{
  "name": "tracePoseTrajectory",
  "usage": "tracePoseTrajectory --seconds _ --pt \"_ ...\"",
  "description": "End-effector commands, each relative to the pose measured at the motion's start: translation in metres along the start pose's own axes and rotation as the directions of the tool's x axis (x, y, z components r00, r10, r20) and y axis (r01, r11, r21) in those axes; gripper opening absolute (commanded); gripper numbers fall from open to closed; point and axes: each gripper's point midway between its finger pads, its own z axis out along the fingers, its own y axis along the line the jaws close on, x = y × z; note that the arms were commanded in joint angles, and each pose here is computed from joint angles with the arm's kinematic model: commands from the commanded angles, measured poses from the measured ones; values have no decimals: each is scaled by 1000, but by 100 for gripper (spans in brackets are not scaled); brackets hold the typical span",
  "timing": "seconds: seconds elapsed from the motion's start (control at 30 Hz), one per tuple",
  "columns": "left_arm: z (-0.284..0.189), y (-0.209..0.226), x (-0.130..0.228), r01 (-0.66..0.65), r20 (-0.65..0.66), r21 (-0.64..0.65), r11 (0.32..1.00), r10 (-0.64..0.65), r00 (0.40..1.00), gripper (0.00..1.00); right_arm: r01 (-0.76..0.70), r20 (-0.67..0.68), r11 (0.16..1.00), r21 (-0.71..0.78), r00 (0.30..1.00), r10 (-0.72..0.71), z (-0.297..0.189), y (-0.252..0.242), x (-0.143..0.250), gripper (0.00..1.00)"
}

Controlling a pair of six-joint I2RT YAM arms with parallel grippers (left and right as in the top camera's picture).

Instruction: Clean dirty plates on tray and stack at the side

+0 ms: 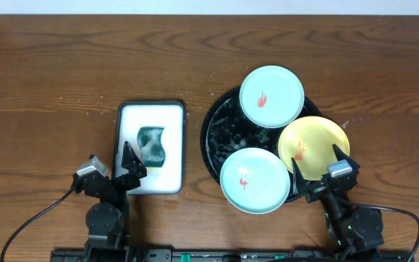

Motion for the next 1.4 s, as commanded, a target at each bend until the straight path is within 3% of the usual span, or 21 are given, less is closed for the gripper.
tracePoseTrajectory --seconds 0.0,0.33,0.53,0.7,0.8,0.9,1.07,1.17,1.37 --pt "1 10 16 -35 -50 -38 999 33 998 96 13 0 1000 11 1000 -13 0 -2 0 99" --pt "1 7 18 -34 -58 -19 999 33 998 96 12 11 1000 -5 1000 -12 0 0 -2 99" --pt "0 -21 9 -11 -38 126 992 16 999 96 16 32 995 -102 999 -12 -2 17 -9 99" --pt "-13 -54 -32 0 16 260 966 -4 1000 96 62 127 993 -98 991 -50 -15 16 -61 99" --pt "-20 -65 -63 -3 -38 235 972 12 999 96 110 146 990 -90 985 -96 -27 14 -106 99" --pt "-17 -75 -83 -10 -131 201 980 37 991 96 96 67 988 -120 994 -88 -27 15 -129 99" --pt "-3 -97 -106 -37 -354 157 987 91 931 96 -19 -182 978 -206 983 -19 -13 24 -150 99" --pt "8 -98 -99 -67 -511 95 993 106 853 96 -77 -359 971 -228 933 -10 0 26 -149 99" --pt "26 -81 -47 -141 -744 2 990 96 661 96 -191 -634 954 -233 773 0 29 31 -129 99"
